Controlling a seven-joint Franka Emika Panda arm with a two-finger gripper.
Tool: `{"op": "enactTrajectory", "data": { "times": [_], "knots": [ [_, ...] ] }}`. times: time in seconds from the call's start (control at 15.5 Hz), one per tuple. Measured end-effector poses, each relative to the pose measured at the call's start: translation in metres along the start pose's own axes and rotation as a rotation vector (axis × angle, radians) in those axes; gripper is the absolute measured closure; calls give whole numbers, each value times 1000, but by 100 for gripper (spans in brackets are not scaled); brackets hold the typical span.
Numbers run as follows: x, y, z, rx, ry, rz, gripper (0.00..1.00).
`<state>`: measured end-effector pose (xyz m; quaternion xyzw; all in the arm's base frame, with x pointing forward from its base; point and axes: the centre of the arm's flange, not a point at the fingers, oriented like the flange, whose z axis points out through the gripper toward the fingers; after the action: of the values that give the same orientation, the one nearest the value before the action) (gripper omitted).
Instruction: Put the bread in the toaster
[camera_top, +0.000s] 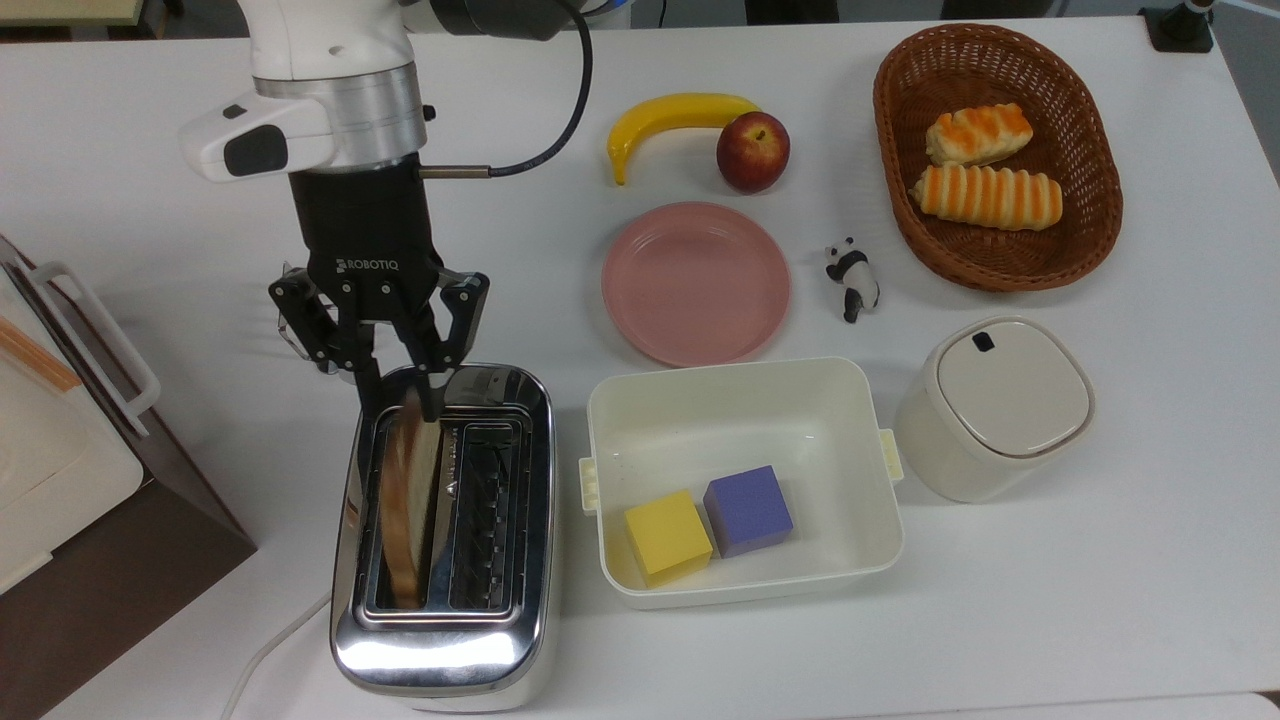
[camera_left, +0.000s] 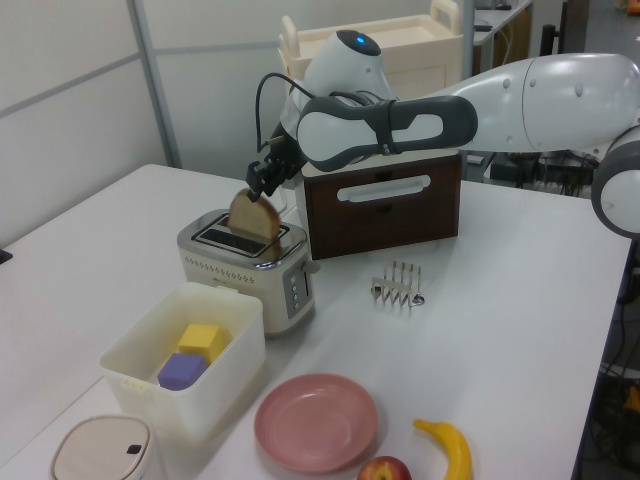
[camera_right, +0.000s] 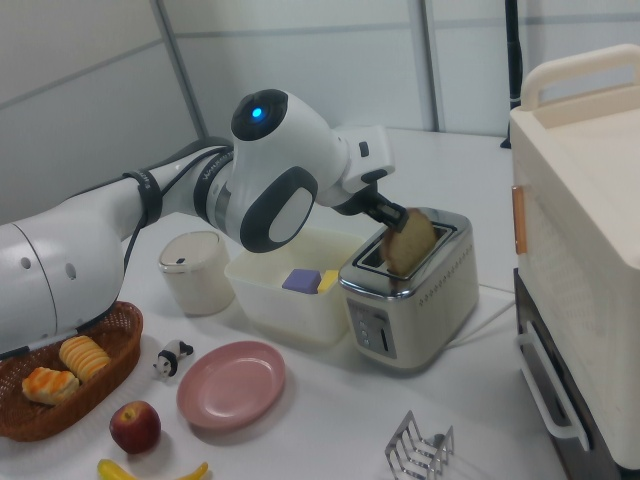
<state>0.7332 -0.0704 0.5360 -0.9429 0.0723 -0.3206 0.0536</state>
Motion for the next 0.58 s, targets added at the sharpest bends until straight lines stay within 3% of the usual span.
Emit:
{"op": "enactTrajectory", "data": {
  "times": [0.32,0.58],
  "knots": [
    [0,-4,0,5,0,-4,4],
    [4,-5,-10,6,12,-5,0]
  ]
}}
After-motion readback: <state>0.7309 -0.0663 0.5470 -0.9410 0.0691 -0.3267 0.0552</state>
